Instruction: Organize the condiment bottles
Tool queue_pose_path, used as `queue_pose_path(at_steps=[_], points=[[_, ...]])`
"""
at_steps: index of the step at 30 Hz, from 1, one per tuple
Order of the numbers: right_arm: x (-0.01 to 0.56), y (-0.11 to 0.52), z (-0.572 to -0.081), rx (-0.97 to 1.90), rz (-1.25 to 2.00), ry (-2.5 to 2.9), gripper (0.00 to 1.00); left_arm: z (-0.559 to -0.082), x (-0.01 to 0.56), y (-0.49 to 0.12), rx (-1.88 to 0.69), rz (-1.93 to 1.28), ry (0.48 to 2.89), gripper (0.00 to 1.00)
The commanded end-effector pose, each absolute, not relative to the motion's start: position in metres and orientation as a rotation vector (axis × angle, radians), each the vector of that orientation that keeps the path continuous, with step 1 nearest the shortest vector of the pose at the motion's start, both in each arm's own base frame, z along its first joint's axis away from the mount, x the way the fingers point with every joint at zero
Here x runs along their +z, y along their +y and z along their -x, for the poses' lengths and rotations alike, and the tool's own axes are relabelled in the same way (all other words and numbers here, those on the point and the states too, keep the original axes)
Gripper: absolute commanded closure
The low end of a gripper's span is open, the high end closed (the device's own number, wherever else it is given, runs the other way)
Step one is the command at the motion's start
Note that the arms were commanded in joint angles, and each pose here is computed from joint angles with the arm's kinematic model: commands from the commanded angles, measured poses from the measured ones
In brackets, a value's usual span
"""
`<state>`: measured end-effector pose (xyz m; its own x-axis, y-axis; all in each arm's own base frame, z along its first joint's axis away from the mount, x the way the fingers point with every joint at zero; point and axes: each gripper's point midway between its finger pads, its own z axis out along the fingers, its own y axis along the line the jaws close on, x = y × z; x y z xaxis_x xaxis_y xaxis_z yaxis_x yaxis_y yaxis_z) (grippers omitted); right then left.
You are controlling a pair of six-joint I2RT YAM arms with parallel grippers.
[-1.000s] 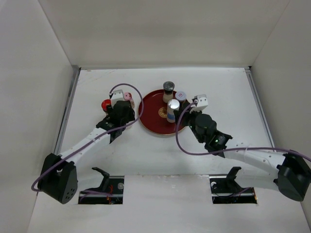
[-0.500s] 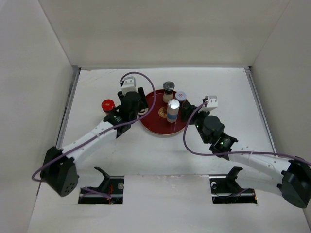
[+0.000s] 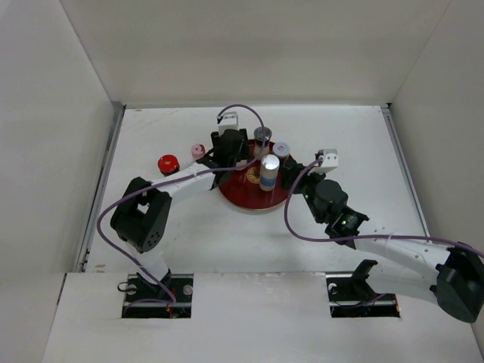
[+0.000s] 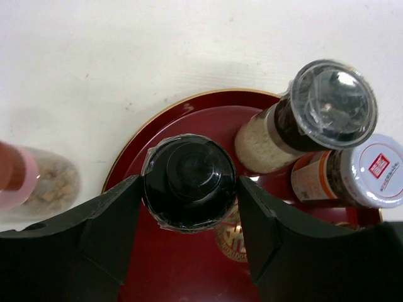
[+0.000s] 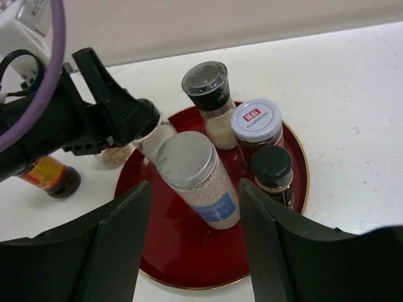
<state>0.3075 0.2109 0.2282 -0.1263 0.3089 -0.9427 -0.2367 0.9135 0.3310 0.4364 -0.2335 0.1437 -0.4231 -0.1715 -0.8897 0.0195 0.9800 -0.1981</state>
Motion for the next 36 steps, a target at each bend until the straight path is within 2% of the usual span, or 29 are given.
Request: queue_pose_path(at_steps=[1, 7, 10, 12, 17, 21, 27, 32, 36], points=[[0.245, 0.209, -0.311, 0.502, -0.107, 1.575, 0.36, -0.468, 0.216, -0.254, -0.347, 0.145, 1.782, 0.69], [0.241, 0.211, -0.312, 0.497, -0.102, 1.584, 0.36, -0.487, 0.192, -0.257, -0.301, 0.132, 1.805, 0.69], [0.241, 0.211, -0.312, 0.496, -0.101, 1.584, 0.36, -0.491, 0.188, -0.255, -0.268, 0.133, 1.803, 0.63], [0.240, 0.210, -0.313, 0.493, -0.101, 1.586, 0.36, -0.492, 0.186, -0.251, -0.244, 0.137, 1.796, 0.57], [0.239, 0.211, -0.313, 0.492, -0.099, 1.589, 0.36, -0.480, 0.193, -0.249, -0.240, 0.123, 1.779, 0.25], [0.239, 0.211, -0.313, 0.493, -0.097, 1.589, 0.36, -0.462, 0.217, -0.242, -0.266, 0.136, 1.725, 0.13], [0.239, 0.212, -0.314, 0.493, -0.098, 1.592, 0.36, -0.434, 0.248, -0.206, -0.255, 0.213, 1.660, 0.14], [0.239, 0.213, -0.313, 0.496, -0.096, 1.591, 0.36, -0.429, 0.228, -0.153, -0.126, 0.333, 1.716, 0.15], [0.236, 0.216, -0.315, 0.490, -0.089, 1.600, 0.35, -0.437, 0.209, -0.134, -0.070, 0.362, 1.778, 0.17]])
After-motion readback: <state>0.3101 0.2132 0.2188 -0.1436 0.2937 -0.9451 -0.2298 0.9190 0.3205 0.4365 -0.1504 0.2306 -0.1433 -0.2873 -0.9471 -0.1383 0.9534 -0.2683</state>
